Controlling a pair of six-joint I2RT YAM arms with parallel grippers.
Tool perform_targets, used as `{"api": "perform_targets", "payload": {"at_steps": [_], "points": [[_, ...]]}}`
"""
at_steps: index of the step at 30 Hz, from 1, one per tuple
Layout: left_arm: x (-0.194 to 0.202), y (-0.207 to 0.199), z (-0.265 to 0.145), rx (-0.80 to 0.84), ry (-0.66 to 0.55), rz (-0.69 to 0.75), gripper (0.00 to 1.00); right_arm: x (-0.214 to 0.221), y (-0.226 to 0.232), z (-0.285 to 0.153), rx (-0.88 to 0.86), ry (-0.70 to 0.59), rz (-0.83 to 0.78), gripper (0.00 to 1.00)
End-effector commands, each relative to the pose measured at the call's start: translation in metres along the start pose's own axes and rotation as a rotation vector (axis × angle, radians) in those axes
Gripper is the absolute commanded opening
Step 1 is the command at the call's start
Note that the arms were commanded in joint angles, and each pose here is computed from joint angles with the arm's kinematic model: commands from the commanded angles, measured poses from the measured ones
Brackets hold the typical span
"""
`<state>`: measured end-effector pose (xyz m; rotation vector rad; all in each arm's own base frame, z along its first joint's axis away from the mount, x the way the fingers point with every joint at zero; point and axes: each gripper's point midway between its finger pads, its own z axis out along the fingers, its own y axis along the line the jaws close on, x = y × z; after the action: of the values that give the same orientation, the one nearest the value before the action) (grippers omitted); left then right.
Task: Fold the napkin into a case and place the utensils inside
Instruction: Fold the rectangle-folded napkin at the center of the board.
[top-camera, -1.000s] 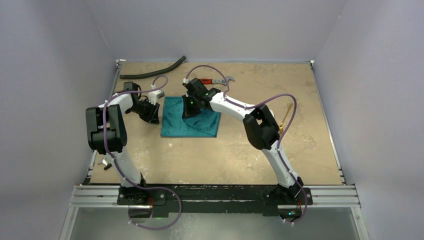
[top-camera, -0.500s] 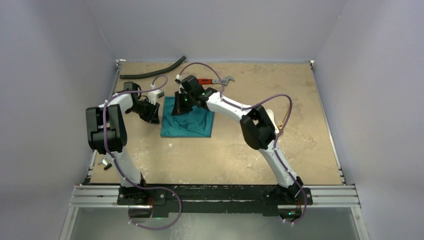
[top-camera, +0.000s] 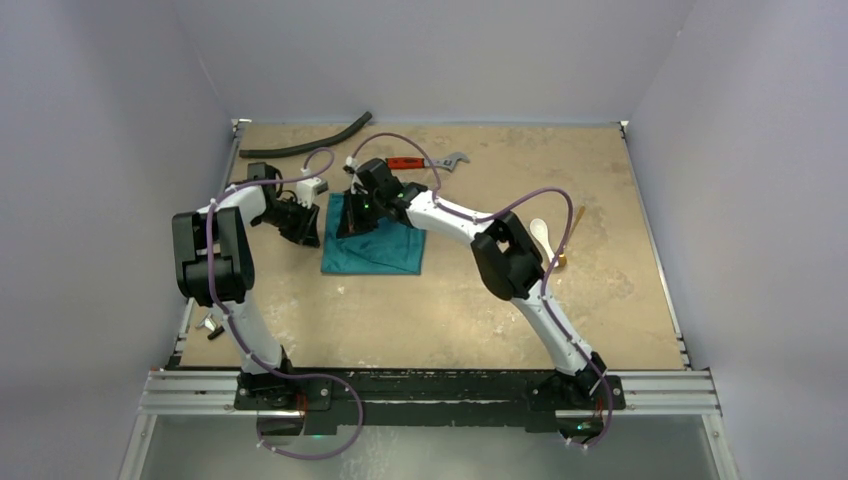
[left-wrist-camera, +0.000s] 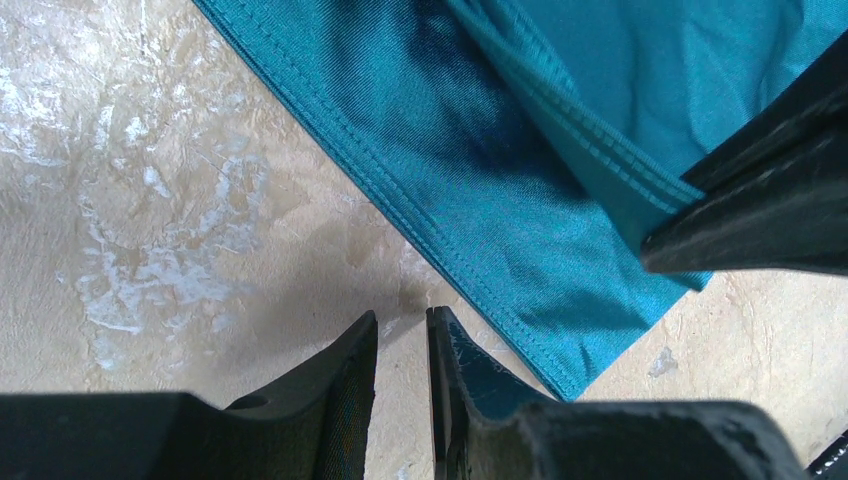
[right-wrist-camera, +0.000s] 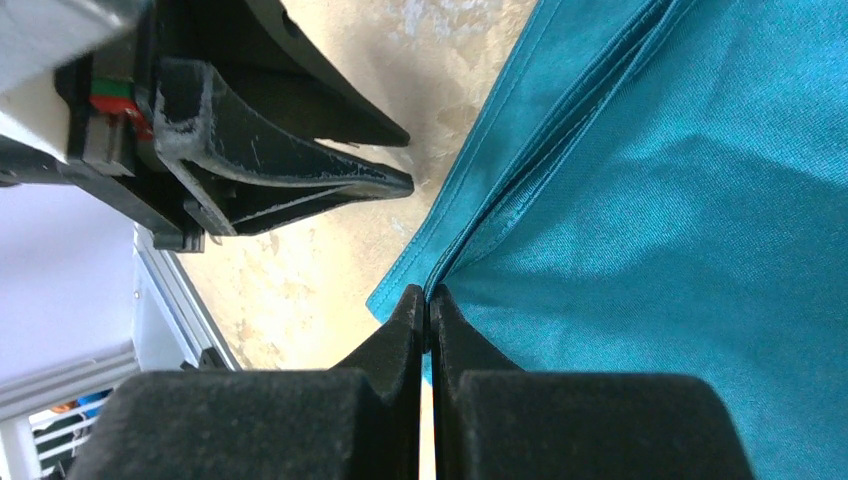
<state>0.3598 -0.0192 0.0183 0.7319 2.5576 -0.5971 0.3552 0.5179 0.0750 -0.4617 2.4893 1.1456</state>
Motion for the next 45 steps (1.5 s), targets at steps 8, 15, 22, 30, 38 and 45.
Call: {"api": "perform_targets", "payload": {"at_steps": [8, 15, 22, 30, 38, 45], "points": [[0.017, 0.001, 0.013, 0.024, 0.059, -0.042, 0.24, 0.022, 0.013, 0.001, -0.036, 0.019, -0.027, 0.0], [0.014, 0.001, 0.013, 0.026, 0.054, -0.047, 0.24, 0.029, 0.009, 0.0, -0.038, 0.032, -0.038, 0.0], [0.013, 0.001, 0.013, 0.029, 0.052, -0.052, 0.23, 0.006, 0.035, -0.006, -0.1, -0.015, -0.061, 0.0], [0.014, 0.001, 0.012, 0.028, 0.054, -0.047, 0.22, -0.025, 0.077, -0.028, -0.205, -0.118, -0.069, 0.0], [0.01, 0.001, 0.01, 0.021, 0.045, -0.045, 0.22, 0.026, 0.03, -0.009, -0.104, -0.01, -0.024, 0.0], [0.003, 0.003, 0.004, 0.008, 0.038, -0.039, 0.23, 0.025, 0.034, -0.011, -0.1, 0.01, -0.035, 0.5]]}}
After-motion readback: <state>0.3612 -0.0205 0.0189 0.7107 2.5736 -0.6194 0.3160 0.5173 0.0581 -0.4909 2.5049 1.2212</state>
